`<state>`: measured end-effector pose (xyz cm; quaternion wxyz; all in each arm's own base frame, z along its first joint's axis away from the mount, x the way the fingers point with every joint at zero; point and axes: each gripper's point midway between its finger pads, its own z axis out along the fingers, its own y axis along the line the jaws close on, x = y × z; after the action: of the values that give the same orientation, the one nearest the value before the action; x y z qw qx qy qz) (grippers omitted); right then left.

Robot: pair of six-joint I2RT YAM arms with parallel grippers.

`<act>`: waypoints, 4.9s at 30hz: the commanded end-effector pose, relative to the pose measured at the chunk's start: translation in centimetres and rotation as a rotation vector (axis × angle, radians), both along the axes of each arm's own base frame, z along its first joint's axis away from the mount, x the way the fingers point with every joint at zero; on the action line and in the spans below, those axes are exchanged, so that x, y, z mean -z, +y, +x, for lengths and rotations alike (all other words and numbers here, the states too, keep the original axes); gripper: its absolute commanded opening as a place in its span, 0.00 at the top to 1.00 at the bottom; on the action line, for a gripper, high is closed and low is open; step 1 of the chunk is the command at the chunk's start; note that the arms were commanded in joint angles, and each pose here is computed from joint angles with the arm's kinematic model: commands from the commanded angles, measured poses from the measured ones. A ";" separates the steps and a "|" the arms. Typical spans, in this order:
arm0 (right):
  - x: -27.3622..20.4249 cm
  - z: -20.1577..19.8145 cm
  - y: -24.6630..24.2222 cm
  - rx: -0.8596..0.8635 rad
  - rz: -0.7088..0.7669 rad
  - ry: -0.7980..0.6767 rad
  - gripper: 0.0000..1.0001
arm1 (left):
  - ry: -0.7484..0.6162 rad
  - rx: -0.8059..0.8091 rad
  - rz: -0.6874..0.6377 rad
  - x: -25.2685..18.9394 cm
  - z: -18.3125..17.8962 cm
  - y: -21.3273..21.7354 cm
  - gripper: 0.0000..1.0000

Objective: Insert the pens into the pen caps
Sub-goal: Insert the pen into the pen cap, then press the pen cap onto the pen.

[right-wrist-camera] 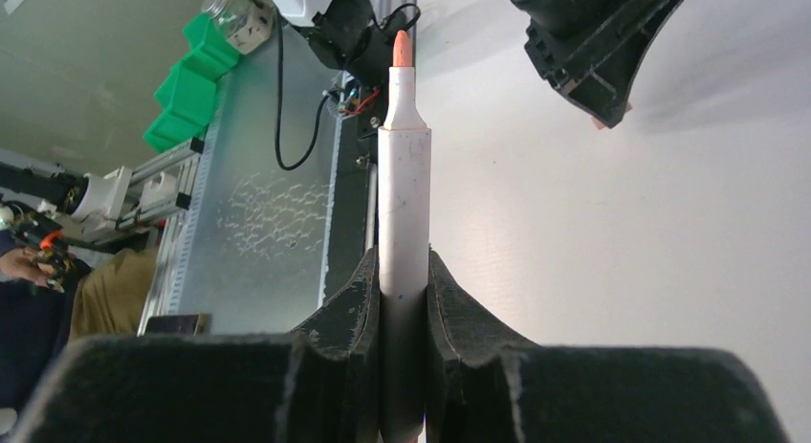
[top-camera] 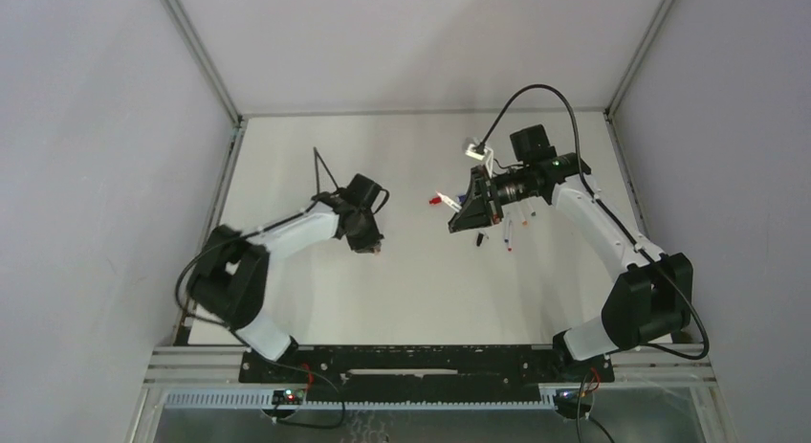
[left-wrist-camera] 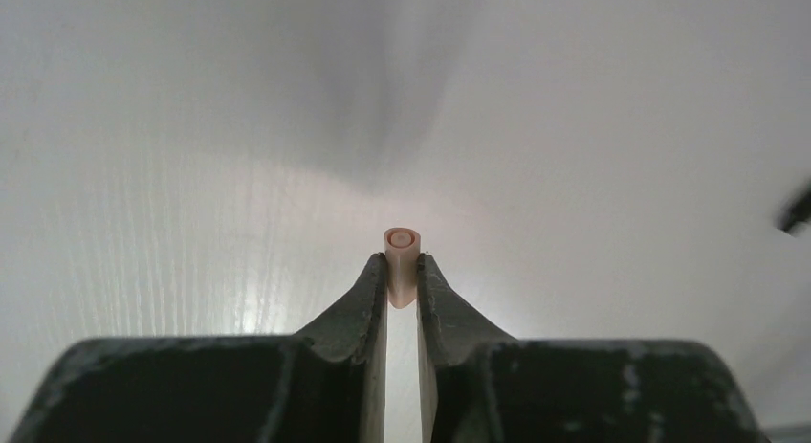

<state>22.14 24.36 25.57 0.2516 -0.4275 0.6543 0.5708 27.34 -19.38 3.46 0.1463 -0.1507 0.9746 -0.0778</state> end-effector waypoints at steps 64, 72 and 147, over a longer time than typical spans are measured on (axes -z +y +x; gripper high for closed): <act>12.8 1.0 9.0 0.134 -0.345 0.055 1.00 | -0.489 -0.372 -0.984 -13.5 0.5 -3.6 1.00; 12.5 1.1 9.1 0.146 -0.338 0.062 1.00 | -0.475 -0.358 -0.981 -13.2 0.4 -3.9 1.00; -0.6 -1.5 6.5 0.018 0.101 -0.024 1.00 | -1.002 0.112 -1.022 -27.9 -4.5 -7.1 0.33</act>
<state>21.04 31.23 24.18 0.2600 -0.3958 0.6560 0.5876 24.03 -26.58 28.05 0.4477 -0.1479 0.6641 -0.5803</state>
